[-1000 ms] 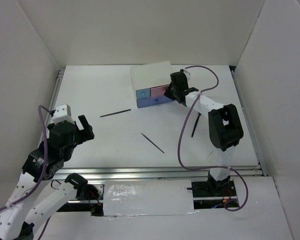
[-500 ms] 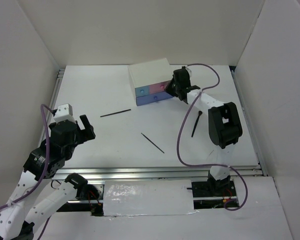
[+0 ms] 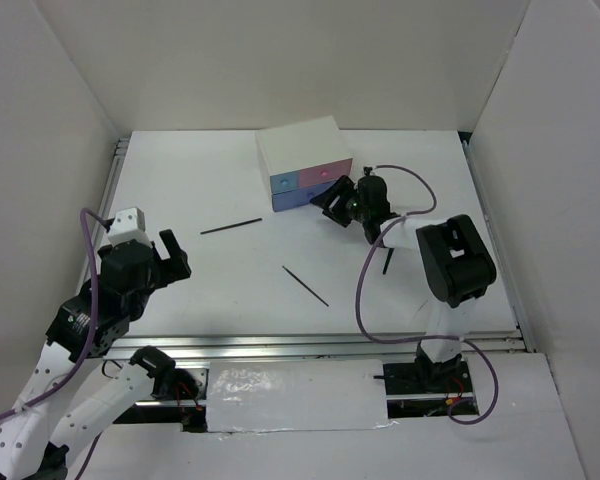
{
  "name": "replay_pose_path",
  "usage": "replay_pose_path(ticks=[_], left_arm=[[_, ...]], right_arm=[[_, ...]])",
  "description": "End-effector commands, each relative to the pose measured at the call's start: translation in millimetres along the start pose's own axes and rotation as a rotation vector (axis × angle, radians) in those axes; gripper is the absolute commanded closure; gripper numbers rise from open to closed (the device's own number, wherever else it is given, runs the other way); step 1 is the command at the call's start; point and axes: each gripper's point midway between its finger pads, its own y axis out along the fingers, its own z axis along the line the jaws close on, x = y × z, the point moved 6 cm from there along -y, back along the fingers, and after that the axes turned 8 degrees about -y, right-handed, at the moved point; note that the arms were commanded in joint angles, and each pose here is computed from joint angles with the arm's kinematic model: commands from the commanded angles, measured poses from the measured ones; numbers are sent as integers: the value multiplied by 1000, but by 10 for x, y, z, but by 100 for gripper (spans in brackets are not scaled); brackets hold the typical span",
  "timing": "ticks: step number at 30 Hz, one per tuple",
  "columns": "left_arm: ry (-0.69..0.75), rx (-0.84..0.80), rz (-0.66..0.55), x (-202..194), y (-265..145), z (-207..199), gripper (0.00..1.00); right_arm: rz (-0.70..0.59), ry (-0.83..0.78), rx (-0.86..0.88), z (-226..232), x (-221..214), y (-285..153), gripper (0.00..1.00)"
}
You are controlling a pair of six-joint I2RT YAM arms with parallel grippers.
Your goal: Organize the makeup
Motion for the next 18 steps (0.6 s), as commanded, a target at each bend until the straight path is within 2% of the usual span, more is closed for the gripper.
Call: replay_pose_path(ticks=[1,5,12,18], left_arm=[[-5,-28,-40,71,-20,-22,1],[-4,-36,-43,75,-32,-22,1],[1,-42,-33,63,-20,-37,1],[4,-47,-32,63,-17,-46,1]], right_arm=[[-14,18,225,183,132,140,32],[20,104,320,95,131,252,31],[50,118,296,-35,149,482,31],[111,160,274,-109,218,688,36]])
